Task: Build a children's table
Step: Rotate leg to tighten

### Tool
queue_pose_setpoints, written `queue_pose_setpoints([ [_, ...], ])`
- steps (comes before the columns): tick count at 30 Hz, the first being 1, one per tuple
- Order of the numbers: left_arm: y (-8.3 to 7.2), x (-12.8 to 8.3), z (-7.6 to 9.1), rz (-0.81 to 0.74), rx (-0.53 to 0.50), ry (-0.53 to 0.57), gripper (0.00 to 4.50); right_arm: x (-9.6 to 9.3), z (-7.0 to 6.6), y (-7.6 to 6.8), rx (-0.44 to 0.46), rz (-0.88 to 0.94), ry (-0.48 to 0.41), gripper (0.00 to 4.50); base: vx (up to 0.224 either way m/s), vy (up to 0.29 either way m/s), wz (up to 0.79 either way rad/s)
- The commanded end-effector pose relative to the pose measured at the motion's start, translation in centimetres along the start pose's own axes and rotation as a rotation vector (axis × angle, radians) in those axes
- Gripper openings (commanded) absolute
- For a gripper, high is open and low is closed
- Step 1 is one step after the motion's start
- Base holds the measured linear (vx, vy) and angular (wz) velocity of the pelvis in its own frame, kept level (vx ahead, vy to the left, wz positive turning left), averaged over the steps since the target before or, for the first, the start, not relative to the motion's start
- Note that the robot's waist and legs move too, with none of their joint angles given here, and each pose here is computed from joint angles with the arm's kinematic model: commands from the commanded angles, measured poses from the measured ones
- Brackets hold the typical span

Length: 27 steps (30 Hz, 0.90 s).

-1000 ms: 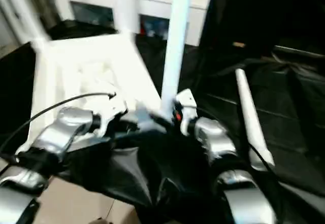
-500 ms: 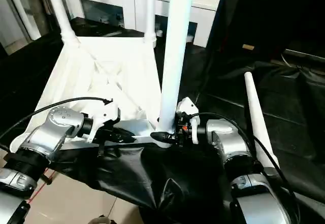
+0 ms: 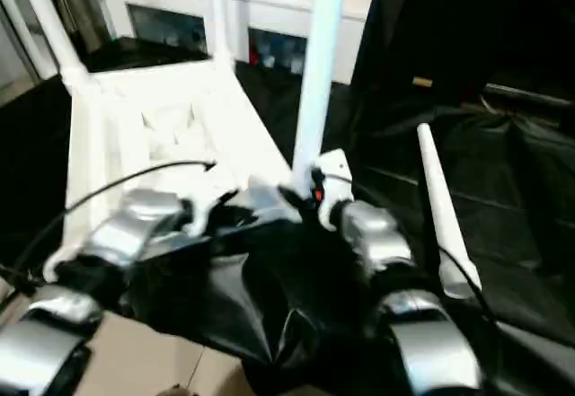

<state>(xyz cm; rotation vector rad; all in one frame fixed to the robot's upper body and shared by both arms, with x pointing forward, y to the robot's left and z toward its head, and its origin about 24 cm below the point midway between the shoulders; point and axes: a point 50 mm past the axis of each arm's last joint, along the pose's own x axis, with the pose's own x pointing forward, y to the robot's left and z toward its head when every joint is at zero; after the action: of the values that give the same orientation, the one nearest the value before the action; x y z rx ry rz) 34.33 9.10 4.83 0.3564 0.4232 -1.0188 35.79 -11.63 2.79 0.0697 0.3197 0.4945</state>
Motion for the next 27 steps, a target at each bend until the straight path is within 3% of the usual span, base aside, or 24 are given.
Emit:
queue_pose_setpoints([
  [1, -0.1, 0.6, 2.3, 0.024, -0.003, -0.105, 0.0, 0.4, -2.9, 2.1, 0.029, 0.059, 0.106, 2.79, 0.0, 0.0, 0.0],
  [2, -0.2, 0.6, 2.3, 0.021, -0.003, -0.106, 0.0, 0.4, -2.9, 2.2, 0.032, 0.063, 0.104, 2.79, 0.0, 0.0, 0.0],
  [3, -0.3, 0.7, 2.3, 0.012, -0.002, -0.107, 0.0, 0.5, -2.9, 2.5, 0.045, 0.078, 0.097, 3.33, 0.0, 0.0, 0.0],
  [4, -0.6, 0.7, 2.2, -0.027, 0.009, -0.102, 0.0, 0.5, -2.8, 2.7, 0.069, 0.115, 0.088, 3.47, 0.0, 0.0, 0.0],
  [9, -0.8, 0.2, 1.5, -0.085, 0.022, -0.082, 0.0, 0.1, -2.4, 2.1, 0.005, 0.173, 0.079, 3.82, 0.0, 0.0, 0.0],
  [15, -0.5, -1.3, 0.5, -0.164, 0.053, -0.051, 0.0, -1.7, -1.6, 1.5, -0.094, 0.442, 0.028, 3.82, 0.0, 0.0, 0.0],
  [22, -0.4, -3.2, -0.3, -0.294, 0.094, -0.04, 0.0, -3.8, -1.4, 1.1, -0.175, 0.708, 0.06, 3.82, 0.0, 0.0, 0.0],
  [27, -0.2, -3.9, -0.6, -0.332, 0.107, -0.015, 0.0, -4.4, -1.8, 1.2, -0.183, 0.795, 0.109, 3.33, 0.0, 0.0, 0.0],
])
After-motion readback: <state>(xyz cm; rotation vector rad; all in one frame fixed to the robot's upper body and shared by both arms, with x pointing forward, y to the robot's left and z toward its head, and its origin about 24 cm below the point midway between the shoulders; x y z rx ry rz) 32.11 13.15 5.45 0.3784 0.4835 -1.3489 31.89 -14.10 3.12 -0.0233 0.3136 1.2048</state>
